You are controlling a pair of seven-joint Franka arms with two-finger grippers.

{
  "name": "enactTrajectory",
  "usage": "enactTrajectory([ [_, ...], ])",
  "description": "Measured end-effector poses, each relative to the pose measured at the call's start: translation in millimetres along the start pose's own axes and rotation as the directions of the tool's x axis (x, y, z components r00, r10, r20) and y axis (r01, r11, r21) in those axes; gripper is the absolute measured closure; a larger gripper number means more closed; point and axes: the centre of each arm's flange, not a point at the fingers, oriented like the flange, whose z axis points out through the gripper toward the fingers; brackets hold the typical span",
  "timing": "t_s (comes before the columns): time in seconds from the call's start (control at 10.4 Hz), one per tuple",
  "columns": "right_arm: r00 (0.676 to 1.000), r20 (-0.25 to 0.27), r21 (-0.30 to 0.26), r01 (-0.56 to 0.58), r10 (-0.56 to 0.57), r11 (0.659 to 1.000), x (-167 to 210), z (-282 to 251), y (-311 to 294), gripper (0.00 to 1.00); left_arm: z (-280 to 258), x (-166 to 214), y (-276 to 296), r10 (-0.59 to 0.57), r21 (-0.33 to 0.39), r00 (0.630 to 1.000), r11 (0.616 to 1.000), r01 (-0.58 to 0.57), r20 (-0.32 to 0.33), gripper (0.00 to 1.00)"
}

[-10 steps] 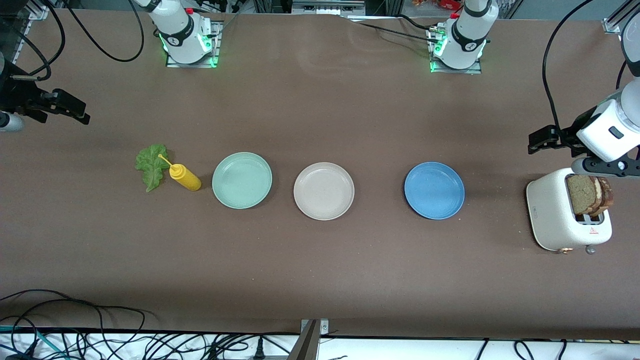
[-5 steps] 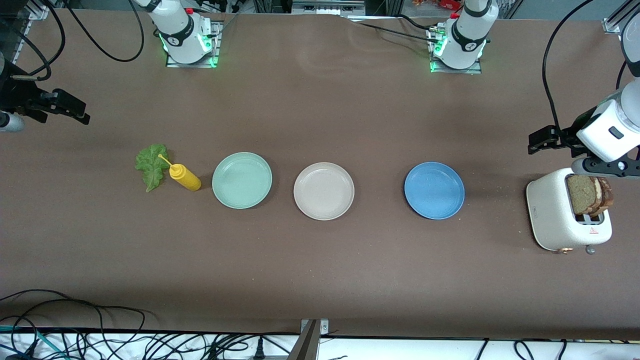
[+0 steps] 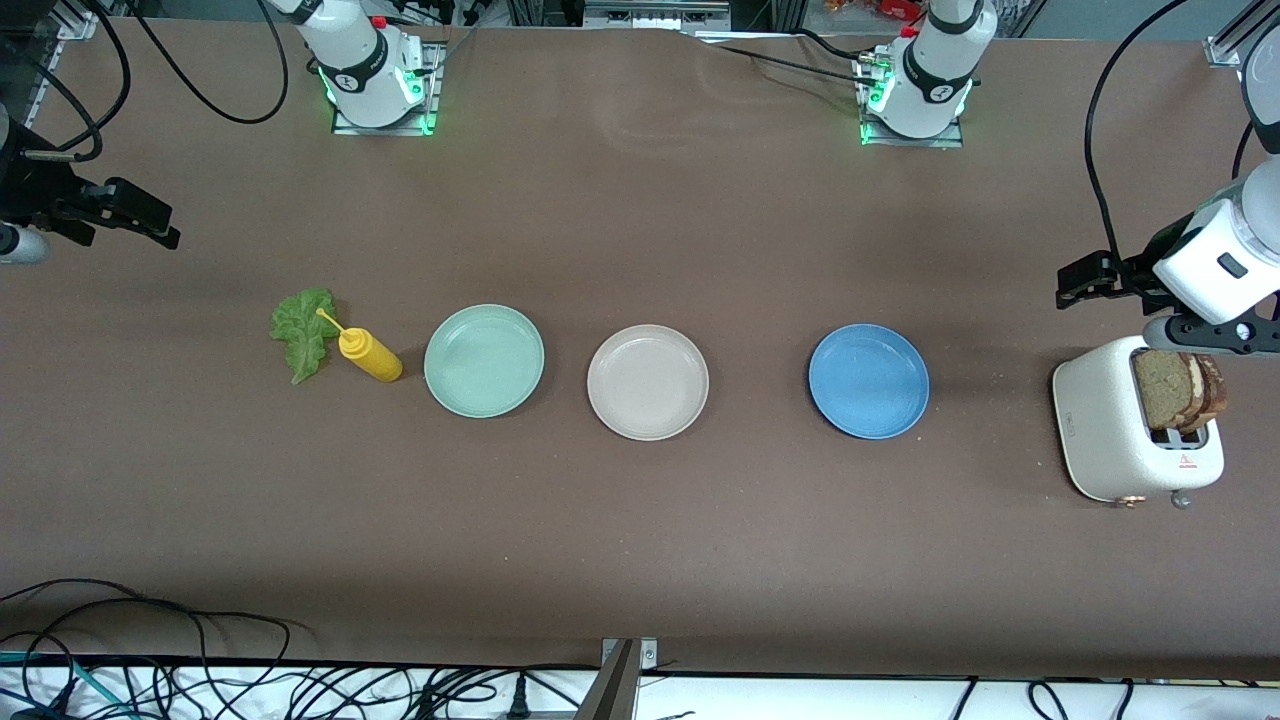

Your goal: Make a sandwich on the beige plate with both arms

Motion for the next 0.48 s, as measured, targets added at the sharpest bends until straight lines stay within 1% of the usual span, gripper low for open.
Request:
enactTrajectory([
  [0.48,1.0,0.0,0.0,-0.001,0.001,1.0,0.0,0.0,0.5,0.0,0.0,0.0,-0.5,-0.001,0.0,1.0,1.0,0.001,0.0,0.0],
])
